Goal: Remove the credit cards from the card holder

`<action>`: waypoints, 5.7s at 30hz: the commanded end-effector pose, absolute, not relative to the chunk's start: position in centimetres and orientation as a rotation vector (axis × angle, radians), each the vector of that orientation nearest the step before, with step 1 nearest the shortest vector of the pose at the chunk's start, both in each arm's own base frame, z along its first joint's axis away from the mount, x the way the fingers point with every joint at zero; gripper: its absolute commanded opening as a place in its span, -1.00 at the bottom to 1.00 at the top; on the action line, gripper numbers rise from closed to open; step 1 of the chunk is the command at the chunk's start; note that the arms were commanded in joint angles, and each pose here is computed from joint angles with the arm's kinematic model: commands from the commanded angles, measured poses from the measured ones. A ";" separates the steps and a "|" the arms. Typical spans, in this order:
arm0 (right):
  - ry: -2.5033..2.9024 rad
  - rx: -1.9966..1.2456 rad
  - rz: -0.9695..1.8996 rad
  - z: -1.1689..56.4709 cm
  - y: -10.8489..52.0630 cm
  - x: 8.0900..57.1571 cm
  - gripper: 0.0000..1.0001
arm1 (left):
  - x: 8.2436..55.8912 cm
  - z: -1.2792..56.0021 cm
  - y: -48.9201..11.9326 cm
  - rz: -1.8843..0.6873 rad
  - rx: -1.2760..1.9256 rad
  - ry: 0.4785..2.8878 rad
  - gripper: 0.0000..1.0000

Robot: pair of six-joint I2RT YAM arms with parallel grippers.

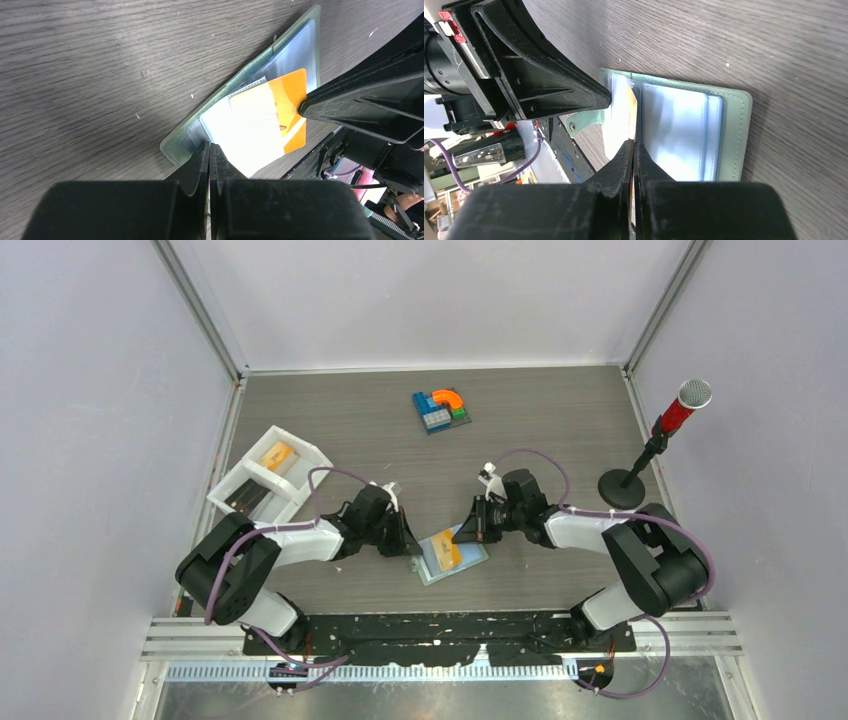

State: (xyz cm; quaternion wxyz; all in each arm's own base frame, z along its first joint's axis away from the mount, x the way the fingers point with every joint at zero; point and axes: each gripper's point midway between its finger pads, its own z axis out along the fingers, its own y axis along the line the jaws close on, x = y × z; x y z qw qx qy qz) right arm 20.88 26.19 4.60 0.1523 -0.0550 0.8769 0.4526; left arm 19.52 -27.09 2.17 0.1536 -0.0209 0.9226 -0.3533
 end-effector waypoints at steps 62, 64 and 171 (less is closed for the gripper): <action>1.403 0.835 1.469 23.8 16.0 24.4 -0.90 | 24.8 25.7 -36.8 -2.010 -0.161 1.733 -0.08; 1.398 0.846 1.468 23.7 15.9 24.5 -0.89 | 24.7 25.6 -37.2 -2.014 -0.163 1.741 -0.12; 1.743 -0.090 1.314 21.6 22.0 19.8 0.99 | 41.5 12.8 11.9 -0.470 -0.839 2.694 -0.92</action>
